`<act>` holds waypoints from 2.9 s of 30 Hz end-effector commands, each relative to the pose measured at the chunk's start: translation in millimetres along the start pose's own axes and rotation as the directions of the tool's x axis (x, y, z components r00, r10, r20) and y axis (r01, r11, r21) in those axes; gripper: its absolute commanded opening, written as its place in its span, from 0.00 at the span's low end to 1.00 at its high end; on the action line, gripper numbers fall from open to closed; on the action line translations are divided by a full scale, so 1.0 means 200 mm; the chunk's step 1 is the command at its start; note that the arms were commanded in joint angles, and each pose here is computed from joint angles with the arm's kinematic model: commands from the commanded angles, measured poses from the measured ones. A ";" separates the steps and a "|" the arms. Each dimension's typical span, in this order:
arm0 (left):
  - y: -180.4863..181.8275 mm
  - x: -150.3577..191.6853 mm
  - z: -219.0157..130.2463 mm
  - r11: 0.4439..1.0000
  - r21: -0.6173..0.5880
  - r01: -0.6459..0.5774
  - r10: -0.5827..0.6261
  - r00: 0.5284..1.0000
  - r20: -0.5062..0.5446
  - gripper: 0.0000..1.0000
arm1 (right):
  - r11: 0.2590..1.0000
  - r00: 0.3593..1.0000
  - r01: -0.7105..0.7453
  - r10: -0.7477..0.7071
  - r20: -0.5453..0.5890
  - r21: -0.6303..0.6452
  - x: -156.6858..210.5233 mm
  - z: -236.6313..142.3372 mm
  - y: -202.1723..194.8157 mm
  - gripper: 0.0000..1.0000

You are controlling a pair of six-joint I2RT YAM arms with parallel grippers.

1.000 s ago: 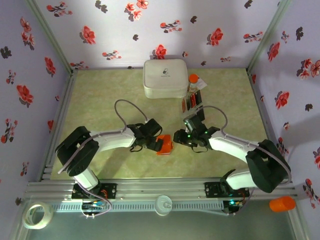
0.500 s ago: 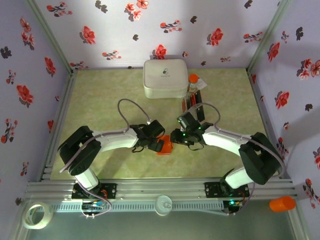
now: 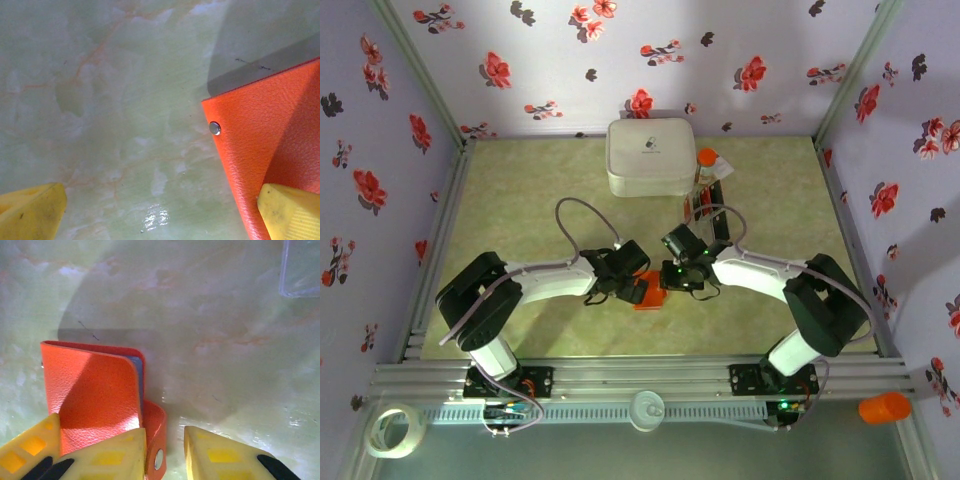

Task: Put the credit cards into the card holder
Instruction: Close the button on the card holder.

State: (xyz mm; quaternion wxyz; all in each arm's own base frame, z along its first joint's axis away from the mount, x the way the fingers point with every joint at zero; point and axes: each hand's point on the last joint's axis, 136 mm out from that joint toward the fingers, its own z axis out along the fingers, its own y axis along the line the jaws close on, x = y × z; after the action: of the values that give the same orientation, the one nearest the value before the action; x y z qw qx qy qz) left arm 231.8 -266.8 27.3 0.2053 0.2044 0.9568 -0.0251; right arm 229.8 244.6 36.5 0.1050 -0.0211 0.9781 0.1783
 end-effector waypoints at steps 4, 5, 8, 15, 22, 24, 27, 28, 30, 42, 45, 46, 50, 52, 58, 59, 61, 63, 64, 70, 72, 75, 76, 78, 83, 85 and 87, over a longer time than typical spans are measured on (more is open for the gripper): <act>0.08 0.20 0.06 0.995 -0.066 -0.075 0.067 0.990 -0.121 1.00 | 0.999 1.000 0.007 -0.008 0.005 0.035 0.02 -0.01 -0.04 0.17; 0.08 0.20 0.06 0.995 -0.066 -0.076 0.068 0.990 -0.123 1.00 | 0.999 1.000 0.007 -0.007 0.006 0.033 0.02 -0.01 -0.03 0.17; 0.08 0.20 0.06 0.995 -0.067 -0.076 0.067 0.990 -0.124 1.00 | 1.000 1.000 0.002 -0.003 0.014 0.026 0.02 -0.02 -0.03 0.19; 0.08 0.20 0.06 0.995 -0.065 -0.077 0.069 0.990 -0.123 1.00 | 1.000 1.000 0.001 -0.002 0.023 0.013 0.02 -0.04 -0.02 0.02; 0.07 0.20 0.06 0.995 -0.065 -0.078 0.070 0.990 -0.122 1.00 | 1.000 1.000 -0.001 0.001 0.021 0.003 0.02 -0.03 -0.01 0.00; 0.07 0.20 0.06 0.995 -0.064 -0.079 0.071 0.990 -0.121 1.00 | 1.000 1.000 -0.001 0.001 0.018 0.009 0.03 -0.03 -0.02 0.08; 0.07 0.20 0.05 0.995 -0.063 -0.079 0.070 0.990 -0.121 1.00 | 1.000 1.000 -0.001 0.001 0.018 0.010 0.03 -0.02 -0.03 0.12; 0.07 0.20 0.05 0.995 -0.063 -0.079 0.071 0.990 -0.121 1.00 | 1.000 1.000 -0.002 0.002 0.018 0.012 0.03 -0.02 -0.03 0.11; 0.07 0.20 0.05 0.995 -0.065 -0.081 0.072 0.990 -0.123 1.00 | 1.000 1.000 -0.004 0.003 0.019 0.012 0.03 -0.02 -0.03 0.09; 0.07 0.20 0.05 0.995 -0.063 -0.078 0.070 0.990 -0.120 1.00 | 1.000 1.000 -0.006 0.006 0.020 0.001 0.04 -0.03 -0.02 0.17; 0.06 0.20 0.05 0.995 -0.061 -0.080 0.073 0.990 -0.118 1.00 | 1.000 1.000 -0.007 0.007 0.024 -0.004 0.03 -0.03 -0.02 0.17; 0.07 0.21 0.05 0.995 -0.062 -0.083 0.075 0.990 -0.122 1.00 | 1.000 1.000 -0.007 0.007 0.026 -0.006 0.03 -0.04 -0.02 0.17; 0.06 0.20 0.05 0.995 -0.061 -0.082 0.074 0.990 -0.120 1.00 | 1.000 1.000 -0.008 0.008 0.028 -0.010 0.03 -0.04 -0.02 0.12; 0.07 0.20 0.05 0.995 -0.063 -0.081 0.073 0.990 -0.121 1.00 | 1.000 1.000 -0.009 0.009 0.029 -0.015 0.03 -0.04 -0.01 0.06; 0.06 0.20 0.06 0.995 -0.061 -0.080 0.072 0.990 -0.119 1.00 | 0.997 0.999 -0.016 0.019 0.039 -0.070 0.01 -0.06 0.05 0.00; 0.06 0.20 0.06 0.995 -0.061 -0.082 0.074 0.990 -0.119 1.00 | 0.996 0.999 -0.019 0.023 0.040 -0.083 0.00 -0.06 0.06 0.00; 0.06 0.20 0.06 0.995 -0.061 -0.082 0.074 0.990 -0.121 1.00 | 0.994 0.999 -0.022 0.027 0.040 -0.109 -0.01 -0.05 0.10 0.00; 0.06 0.20 0.06 0.995 -0.063 -0.082 0.074 0.990 -0.122 1.00 | 0.992 0.999 -0.026 0.031 0.036 -0.124 -0.02 -0.04 0.12 0.00; 0.06 0.20 0.06 0.995 -0.062 -0.083 0.075 0.990 -0.121 1.00 | 0.991 0.999 -0.028 0.032 0.034 -0.133 -0.02 -0.04 0.13 0.00; 0.06 0.20 0.06 0.995 -0.061 -0.083 0.075 0.990 -0.120 1.00 | 0.989 1.000 -0.022 0.024 0.016 -0.149 -0.02 0.01 0.18 0.00; 0.06 0.20 0.06 0.995 -0.061 -0.083 0.075 0.990 -0.119 1.00 | 0.989 1.000 -0.018 0.020 0.009 -0.149 -0.02 0.02 0.20 0.00; 0.06 0.20 0.06 0.995 -0.060 -0.083 0.076 0.990 -0.120 1.00 | 0.989 1.000 -0.015 0.016 0.003 -0.150 -0.01 0.04 0.21 0.00; 0.06 0.20 0.06 0.995 -0.062 -0.084 0.077 0.990 -0.121 1.00 | 0.988 1.000 -0.015 0.016 0.001 -0.151 -0.01 0.04 0.21 0.00; 0.06 0.21 0.06 0.995 -0.061 -0.085 0.077 0.990 -0.122 1.00 | 0.989 1.000 -0.013 0.013 -0.002 -0.150 -0.01 0.05 0.22 0.00; 0.06 0.21 0.07 0.995 -0.062 -0.084 0.076 0.990 -0.122 1.00 | 0.990 1.000 -0.013 0.012 -0.010 -0.143 0.01 0.07 0.21 0.00; 0.06 0.21 0.06 0.995 -0.062 -0.084 0.076 0.990 -0.121 1.00 | 0.990 1.000 -0.017 0.015 -0.013 -0.139 0.02 0.07 0.20 0.00; 0.06 0.21 0.07 0.995 -0.061 -0.085 0.077 0.990 -0.121 1.00 | 0.991 1.000 -0.021 0.018 -0.020 -0.133 0.04 0.08 0.18 0.00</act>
State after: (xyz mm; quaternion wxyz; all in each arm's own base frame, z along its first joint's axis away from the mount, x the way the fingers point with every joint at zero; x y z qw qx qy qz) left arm 231.3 -267.6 26.5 0.2105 0.2063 0.9553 -0.0236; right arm 225.8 276.1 34.4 0.0961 -0.0189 0.9679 0.2315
